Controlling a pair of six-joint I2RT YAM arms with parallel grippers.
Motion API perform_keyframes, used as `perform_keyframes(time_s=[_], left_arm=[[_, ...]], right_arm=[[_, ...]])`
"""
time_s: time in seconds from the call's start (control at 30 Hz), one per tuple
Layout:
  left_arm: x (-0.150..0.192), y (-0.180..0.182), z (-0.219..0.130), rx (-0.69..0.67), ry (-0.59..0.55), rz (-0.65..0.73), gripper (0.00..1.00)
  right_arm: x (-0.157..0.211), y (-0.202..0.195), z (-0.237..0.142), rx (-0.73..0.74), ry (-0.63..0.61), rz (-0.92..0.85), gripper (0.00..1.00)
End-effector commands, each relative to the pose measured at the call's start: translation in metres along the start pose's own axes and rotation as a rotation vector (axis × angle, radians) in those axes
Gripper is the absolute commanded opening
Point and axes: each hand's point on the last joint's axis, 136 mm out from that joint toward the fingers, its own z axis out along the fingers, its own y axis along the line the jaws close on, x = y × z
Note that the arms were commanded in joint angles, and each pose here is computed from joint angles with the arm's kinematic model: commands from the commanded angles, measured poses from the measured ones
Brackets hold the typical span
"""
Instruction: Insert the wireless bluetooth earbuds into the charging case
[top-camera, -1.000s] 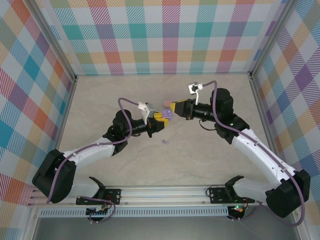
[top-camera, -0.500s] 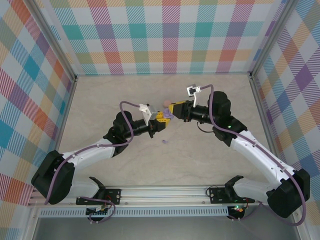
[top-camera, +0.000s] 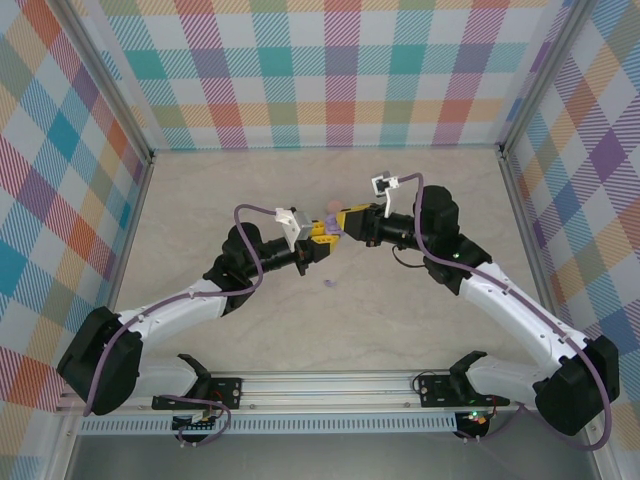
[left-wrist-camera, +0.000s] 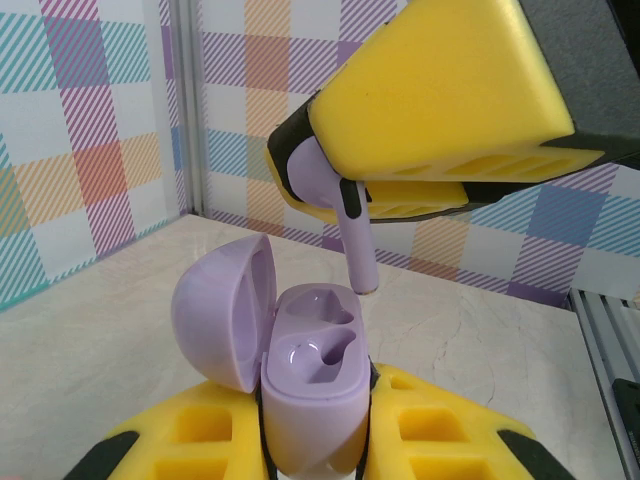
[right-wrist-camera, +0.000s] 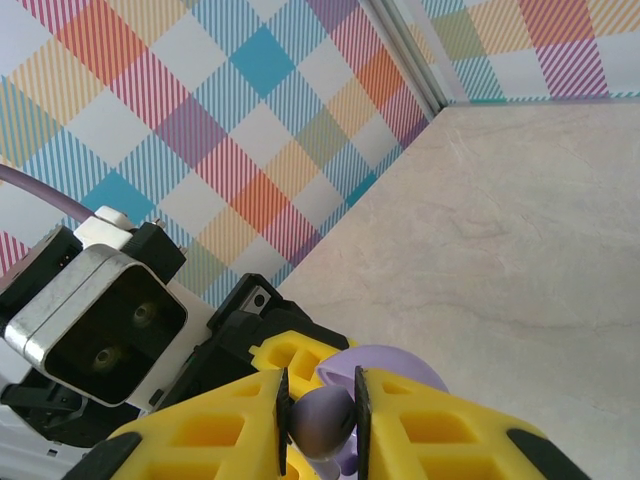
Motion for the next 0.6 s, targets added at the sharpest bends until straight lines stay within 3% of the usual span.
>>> perform_keyframes(time_s=[0.0, 0.57], left_arm=[[-0.0210, -0.0096, -0.0011, 0.023, -0.062, 0.047, 0.17], [-0.0255, -0.0105, 0.0001, 0.033, -0.076, 0.020, 0.18]], right_arm=[[-0.0060, 0.0068, 0.0026, -0.031, -0.029, -0.054, 0.26], [-0.0016, 0.0011, 0.0084, -0.022, -0.013, -0.047, 0.26]])
